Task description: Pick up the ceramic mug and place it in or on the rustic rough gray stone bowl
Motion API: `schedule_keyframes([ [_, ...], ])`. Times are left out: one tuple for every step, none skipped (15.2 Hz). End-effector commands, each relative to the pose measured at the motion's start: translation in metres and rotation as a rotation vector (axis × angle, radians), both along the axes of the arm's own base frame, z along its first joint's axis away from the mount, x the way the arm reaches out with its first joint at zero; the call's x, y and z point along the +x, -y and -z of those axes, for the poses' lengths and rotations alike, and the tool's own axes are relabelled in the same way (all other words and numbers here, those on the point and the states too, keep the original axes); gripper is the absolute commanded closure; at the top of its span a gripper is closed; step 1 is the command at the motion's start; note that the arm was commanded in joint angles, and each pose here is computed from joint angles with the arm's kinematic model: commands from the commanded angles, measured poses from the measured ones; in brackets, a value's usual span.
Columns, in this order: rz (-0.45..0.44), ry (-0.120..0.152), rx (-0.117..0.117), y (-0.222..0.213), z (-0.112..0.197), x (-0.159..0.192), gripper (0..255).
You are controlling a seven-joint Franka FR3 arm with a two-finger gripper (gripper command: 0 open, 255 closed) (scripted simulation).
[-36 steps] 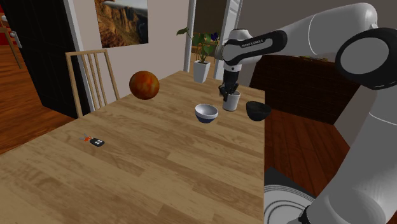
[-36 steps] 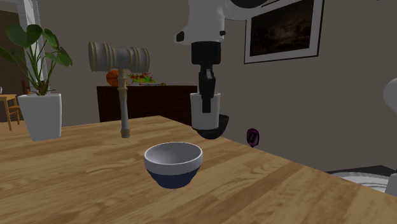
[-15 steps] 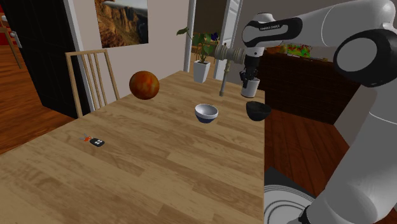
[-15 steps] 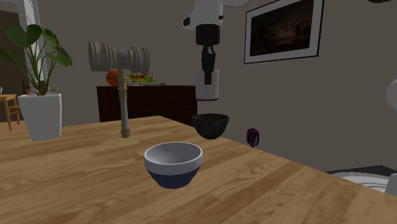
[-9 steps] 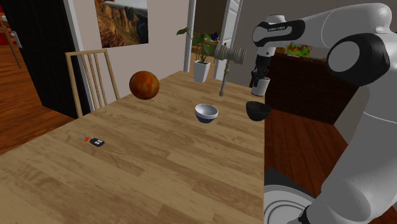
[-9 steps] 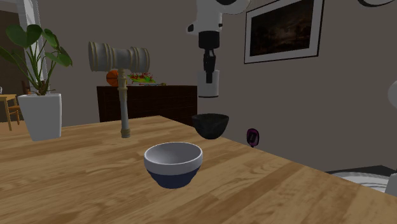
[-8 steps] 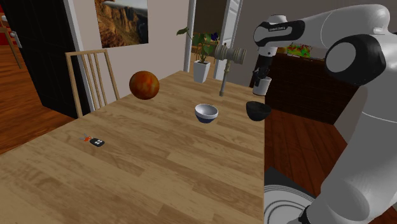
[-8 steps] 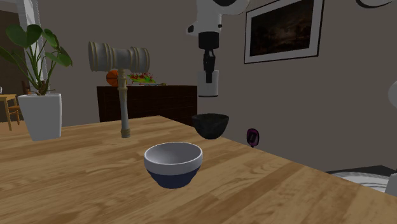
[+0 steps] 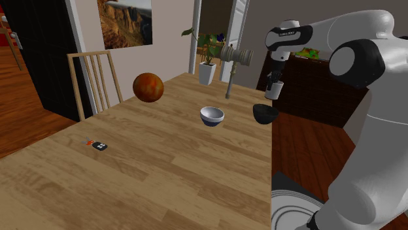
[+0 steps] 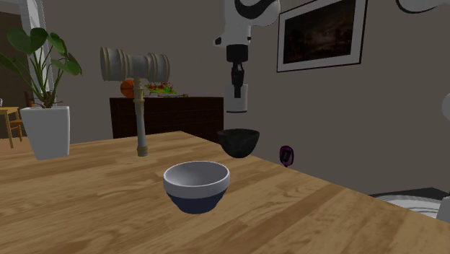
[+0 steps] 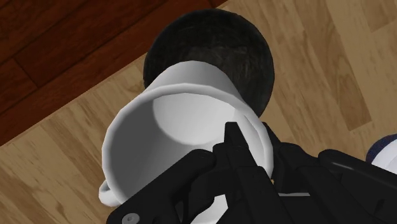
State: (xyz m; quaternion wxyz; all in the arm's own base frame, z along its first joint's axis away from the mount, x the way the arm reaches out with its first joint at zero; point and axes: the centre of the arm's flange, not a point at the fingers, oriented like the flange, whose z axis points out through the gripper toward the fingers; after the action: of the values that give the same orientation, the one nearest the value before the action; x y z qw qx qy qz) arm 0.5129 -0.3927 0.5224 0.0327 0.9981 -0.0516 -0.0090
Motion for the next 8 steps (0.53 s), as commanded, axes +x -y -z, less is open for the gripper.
schedule_keyframes([
  [0.000,0.001,0.000,0.000,0.012,-0.001,255],
  [0.000,0.001,0.000,0.000,0.017,-0.001,255],
  [0.000,0.001,0.000,0.000,0.022,-0.001,255],
  [0.000,0.001,0.000,0.000,0.028,-0.001,255],
  [0.000,0.001,0.000,0.000,0.033,-0.001,255],
  [0.000,0.001,0.000,0.000,0.038,-0.001,255],
  [0.000,0.001,0.000,0.000,0.043,-0.001,255],
  [0.000,0.001,0.000,0.000,0.049,-0.001,255],
])
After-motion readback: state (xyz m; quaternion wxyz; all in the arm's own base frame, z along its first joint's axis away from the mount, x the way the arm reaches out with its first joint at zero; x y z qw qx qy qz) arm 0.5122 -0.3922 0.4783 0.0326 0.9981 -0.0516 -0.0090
